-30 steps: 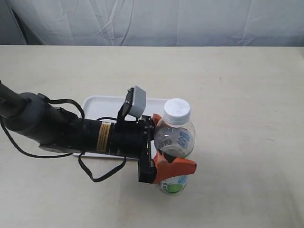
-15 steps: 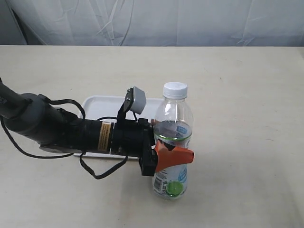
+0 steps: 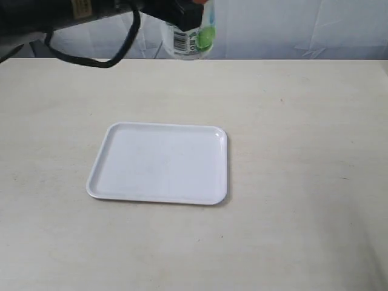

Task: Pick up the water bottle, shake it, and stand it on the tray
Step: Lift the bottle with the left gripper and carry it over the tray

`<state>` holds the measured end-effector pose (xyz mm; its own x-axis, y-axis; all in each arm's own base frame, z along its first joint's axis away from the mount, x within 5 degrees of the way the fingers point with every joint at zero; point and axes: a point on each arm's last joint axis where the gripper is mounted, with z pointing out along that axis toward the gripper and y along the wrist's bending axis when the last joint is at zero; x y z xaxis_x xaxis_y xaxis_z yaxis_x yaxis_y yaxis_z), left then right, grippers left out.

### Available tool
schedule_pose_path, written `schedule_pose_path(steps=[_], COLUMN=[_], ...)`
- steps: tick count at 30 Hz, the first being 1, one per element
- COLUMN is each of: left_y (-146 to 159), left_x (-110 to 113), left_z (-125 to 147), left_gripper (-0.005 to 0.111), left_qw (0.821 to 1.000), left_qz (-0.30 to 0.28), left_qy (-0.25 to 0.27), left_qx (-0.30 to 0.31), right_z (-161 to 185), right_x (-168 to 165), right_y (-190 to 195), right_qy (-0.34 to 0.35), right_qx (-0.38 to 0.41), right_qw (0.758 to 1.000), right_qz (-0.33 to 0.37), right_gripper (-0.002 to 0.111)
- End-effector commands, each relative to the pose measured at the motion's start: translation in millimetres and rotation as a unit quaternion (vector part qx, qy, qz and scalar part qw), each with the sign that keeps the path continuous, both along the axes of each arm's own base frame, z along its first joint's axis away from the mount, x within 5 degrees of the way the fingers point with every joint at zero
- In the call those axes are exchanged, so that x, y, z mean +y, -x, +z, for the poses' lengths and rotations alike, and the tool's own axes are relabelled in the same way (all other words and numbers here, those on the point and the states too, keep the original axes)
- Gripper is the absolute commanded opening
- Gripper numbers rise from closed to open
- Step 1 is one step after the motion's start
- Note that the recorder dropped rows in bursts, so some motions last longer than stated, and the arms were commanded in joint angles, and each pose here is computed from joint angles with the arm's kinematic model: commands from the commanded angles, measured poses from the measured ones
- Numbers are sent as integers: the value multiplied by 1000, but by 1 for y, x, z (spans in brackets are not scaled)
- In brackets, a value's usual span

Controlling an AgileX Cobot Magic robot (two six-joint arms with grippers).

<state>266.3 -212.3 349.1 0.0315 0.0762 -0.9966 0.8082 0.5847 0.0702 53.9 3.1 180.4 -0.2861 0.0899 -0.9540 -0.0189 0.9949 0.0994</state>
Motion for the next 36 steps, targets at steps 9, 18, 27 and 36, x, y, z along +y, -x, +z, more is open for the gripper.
schedule_pose_path(steps=[9, 18, 27, 36], left_y=[16, 24, 23, 14], left_x=[27, 25, 38, 67], left_z=[8, -94, -50, -77], left_gripper=[0, 0, 0, 0], left_qw=[995, 980, 987, 972], left_qz=[85, 68, 104, 151], left_qy=[45, 21, -27, 11], left_qx=[14, 183, 122, 180], right_z=[0, 0, 0, 0], right_x=[0, 0, 0, 0], right_y=[0, 0, 0, 0], right_qy=[1, 1, 1, 1], right_qx=[-5, -4, -4, -4], right_qw=[1000, 1000, 1000, 1000], right_qz=[-2, -2, -2, -2], right_gripper=[4, 4, 4, 4])
